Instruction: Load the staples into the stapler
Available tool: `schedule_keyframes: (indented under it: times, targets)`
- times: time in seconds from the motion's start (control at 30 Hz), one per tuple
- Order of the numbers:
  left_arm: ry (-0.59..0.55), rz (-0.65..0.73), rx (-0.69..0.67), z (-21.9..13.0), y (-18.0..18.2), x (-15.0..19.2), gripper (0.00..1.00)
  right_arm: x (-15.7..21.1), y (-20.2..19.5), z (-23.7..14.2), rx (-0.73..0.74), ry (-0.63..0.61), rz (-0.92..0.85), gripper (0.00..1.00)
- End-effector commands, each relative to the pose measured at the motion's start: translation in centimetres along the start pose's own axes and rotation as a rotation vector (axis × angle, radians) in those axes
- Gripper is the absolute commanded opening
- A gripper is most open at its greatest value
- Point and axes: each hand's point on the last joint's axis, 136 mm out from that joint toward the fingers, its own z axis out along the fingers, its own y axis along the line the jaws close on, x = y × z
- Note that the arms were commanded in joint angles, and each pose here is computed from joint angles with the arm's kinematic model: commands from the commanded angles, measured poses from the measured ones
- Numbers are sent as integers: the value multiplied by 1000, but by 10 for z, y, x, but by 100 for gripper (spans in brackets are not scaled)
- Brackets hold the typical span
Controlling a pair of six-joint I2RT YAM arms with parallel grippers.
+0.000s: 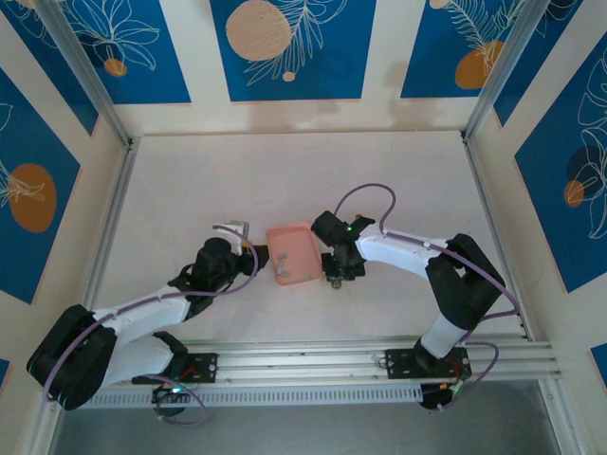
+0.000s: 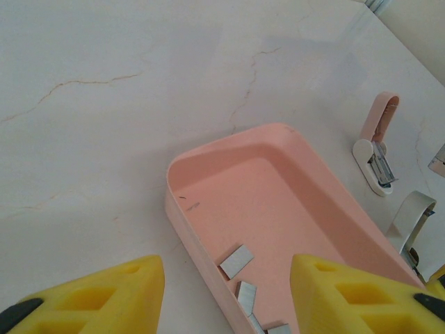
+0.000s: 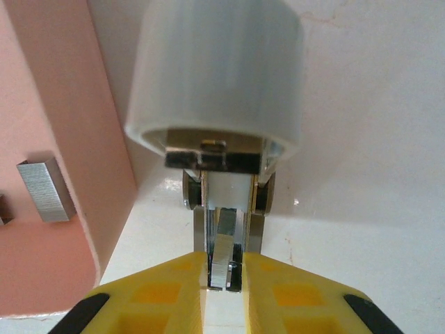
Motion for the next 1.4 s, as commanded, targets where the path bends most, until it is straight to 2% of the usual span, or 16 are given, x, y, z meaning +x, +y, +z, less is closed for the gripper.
schedule_keyframes:
  times: [0.0,0.5,0.73,0.9,1.37]
  targets:
    - [-11,-1,11,0,0,-1,51,2,3,3,-14,17,15,21]
    - [-8,-1,11,0,0,1,51,5,-4,12,12,48,30,21]
    - [-9,0,11,0,0,0,51,5,-2,14,-5,50,35,17]
    - [-10,0,9,0,0,0,51,1,-2,6,-9,22,35,15]
    - [-9,-4,14,1,-1,0,51,0,-4,-5,-8,-3,41,15]
